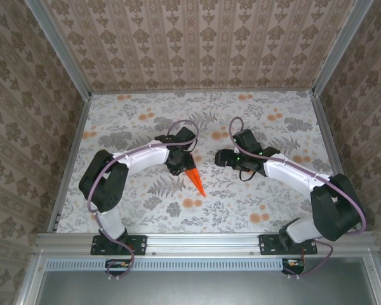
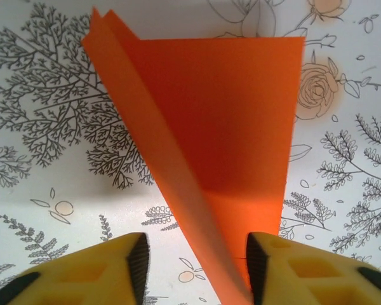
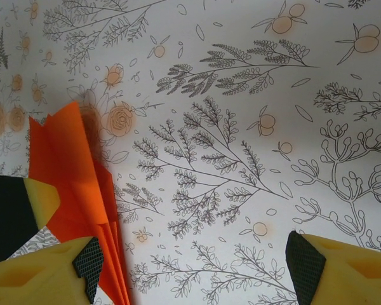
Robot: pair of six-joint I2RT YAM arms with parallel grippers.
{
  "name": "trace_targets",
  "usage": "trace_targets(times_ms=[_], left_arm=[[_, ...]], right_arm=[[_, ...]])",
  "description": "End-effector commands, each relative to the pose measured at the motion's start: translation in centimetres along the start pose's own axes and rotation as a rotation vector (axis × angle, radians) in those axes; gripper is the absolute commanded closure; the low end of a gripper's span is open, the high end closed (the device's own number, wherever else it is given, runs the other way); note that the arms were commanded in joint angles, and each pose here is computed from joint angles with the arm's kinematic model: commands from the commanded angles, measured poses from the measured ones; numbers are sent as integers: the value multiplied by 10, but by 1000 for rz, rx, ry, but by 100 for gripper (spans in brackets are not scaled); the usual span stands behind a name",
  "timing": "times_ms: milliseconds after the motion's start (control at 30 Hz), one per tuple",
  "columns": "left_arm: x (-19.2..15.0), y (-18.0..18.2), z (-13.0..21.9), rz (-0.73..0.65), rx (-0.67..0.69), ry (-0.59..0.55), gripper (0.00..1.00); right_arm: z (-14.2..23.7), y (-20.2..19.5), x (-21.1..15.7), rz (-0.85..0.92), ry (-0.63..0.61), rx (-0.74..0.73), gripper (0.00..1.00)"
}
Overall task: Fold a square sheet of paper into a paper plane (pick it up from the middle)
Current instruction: Turn over a paper plane at the center of the table.
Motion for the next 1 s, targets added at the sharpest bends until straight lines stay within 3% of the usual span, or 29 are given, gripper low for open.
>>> trace_targets(times_ms=[0, 467, 700, 833, 967], left_arm=[[-8, 12, 7, 75, 15, -20, 62], [-8, 15, 1, 165, -104, -56, 95], [-1, 12, 15, 163, -198, -98, 96], [-1, 16, 17, 158, -220, -97, 85], [-2, 17, 13, 153, -233, -77, 83]], right_arm=[[-7, -7, -6, -29, 29, -29, 20], [-11, -3, -8, -51, 49, -5, 21], [-9, -1, -6, -49, 42, 0, 21], [-11, 0, -6, -50, 46, 8, 21], [-12, 1, -7, -53, 52, 16, 21]])
Point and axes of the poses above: each hand's point on the last joint's axis, 136 mm out from that joint toward the fingers, its own z axis back along the fingers, its own y axis along the line the jaws close on, x = y × z, the point moved 2 cm from there along z, back along the fingers
